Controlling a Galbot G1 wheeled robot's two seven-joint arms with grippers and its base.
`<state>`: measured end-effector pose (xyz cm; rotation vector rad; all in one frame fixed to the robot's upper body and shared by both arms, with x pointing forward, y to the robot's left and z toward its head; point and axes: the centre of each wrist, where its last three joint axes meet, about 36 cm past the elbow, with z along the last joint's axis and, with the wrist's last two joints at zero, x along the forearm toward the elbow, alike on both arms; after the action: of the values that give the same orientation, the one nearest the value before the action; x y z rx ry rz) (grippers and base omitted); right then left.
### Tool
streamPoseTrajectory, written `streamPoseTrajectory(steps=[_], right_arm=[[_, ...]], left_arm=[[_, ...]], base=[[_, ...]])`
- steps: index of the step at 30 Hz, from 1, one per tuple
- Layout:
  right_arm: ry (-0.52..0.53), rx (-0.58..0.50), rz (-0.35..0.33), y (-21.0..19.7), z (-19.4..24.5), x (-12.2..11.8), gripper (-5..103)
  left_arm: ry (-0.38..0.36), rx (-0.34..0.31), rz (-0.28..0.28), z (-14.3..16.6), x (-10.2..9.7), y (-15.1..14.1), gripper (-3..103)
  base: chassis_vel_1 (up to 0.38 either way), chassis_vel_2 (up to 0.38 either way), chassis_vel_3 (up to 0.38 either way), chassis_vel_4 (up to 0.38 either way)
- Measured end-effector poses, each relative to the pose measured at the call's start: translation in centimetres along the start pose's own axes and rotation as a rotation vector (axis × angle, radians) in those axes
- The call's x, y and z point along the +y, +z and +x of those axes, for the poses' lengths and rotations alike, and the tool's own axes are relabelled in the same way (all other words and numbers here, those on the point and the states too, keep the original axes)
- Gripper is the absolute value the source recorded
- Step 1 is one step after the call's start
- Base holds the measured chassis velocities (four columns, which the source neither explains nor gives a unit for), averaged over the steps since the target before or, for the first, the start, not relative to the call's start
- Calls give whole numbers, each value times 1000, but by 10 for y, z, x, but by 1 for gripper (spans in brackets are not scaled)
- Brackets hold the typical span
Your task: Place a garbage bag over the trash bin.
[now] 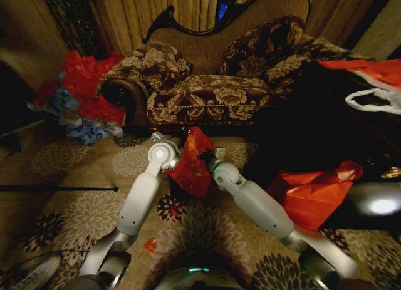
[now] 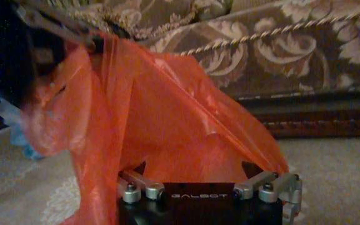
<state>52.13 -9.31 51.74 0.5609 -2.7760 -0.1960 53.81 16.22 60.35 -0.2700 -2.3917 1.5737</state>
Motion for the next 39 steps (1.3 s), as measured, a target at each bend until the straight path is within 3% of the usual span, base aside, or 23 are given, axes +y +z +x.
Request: streamPoseTrajectory(steps=[10,21,34,39], right_arm=[[9,-9,12,4,29,-25,100],[5,-4,21,3,24,-32,100],[-30,-39,22,-30,22,-22,100],[-29,-40,32,-36,29,-27,100]], left_arm=[[8,-5,-10,-3,5,-6,0],[25,26,-54,5,1,6,0],[24,35,-142,11,20,23,0],[-1,32,-167,15,37,27,0]], base=[[0,0,0,0],[0,0,0,0],[0,0,0,0],[0,0,0,0]])
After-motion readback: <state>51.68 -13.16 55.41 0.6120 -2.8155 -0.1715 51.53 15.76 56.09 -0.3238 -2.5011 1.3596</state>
